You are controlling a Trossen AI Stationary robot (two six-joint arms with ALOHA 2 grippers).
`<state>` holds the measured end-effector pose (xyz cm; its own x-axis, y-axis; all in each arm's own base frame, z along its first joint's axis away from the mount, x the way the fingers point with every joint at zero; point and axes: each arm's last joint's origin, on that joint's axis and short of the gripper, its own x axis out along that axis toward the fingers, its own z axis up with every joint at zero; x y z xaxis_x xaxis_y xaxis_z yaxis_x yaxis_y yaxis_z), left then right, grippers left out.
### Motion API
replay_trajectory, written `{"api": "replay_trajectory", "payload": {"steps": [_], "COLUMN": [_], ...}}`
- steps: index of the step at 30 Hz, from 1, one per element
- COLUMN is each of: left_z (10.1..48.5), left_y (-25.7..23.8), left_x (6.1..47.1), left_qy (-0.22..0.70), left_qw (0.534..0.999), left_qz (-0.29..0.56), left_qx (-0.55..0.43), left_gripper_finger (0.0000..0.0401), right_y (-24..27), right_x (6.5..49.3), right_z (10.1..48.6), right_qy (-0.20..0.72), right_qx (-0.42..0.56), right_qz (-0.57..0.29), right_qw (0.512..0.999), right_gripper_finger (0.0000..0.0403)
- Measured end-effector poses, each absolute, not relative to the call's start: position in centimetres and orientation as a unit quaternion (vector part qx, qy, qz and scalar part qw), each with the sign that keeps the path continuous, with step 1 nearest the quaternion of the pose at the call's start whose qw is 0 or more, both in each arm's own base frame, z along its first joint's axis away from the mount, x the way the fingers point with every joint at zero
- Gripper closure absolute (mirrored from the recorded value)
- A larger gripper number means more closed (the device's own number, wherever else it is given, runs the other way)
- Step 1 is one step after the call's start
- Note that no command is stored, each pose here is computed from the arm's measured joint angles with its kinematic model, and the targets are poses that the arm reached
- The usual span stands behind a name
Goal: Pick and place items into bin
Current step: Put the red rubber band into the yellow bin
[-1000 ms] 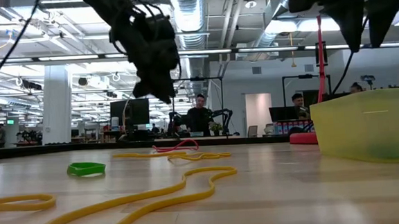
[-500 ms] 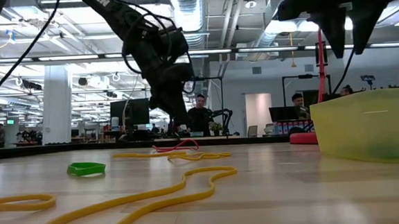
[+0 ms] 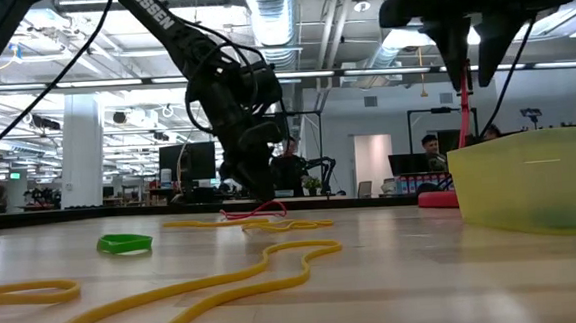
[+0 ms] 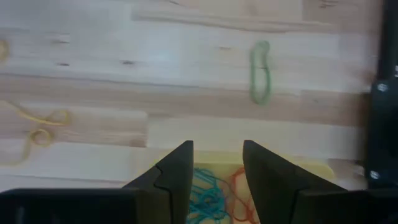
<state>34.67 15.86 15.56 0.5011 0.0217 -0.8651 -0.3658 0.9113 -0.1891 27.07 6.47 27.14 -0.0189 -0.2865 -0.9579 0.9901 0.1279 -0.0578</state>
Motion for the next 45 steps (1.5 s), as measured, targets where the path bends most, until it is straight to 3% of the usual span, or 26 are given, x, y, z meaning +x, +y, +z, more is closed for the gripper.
{"api": "replay_trajectory", "payload": {"steps": [12,17,45], "left_z": [15.6,15.6,13.5], "left_y": [15.7,15.4,14.5], "left_x": [34.8,35.0,34.2], "left_qy": [0.489,0.487,0.489], "left_qw": [0.851,0.853,0.851], "left_qz": [0.116,0.112,0.145], "left_qx": [-0.155,-0.152,-0.124], "left_gripper_finger": [0.0291,0.0291,0.0291], "right_y": [5.5,5.1,5.2], "right_x": [30.6,31.5,31.7], "right_z": [27.4,27.7,27.8], "right_qy": [0.405,0.389,0.387], "right_qx": [0.382,0.381,0.380], "right_qz": [-0.433,-0.402,-0.392], "right_qw": [0.709,0.736,0.743], "right_gripper_finger": [0.0272,0.0276,0.0276]}}
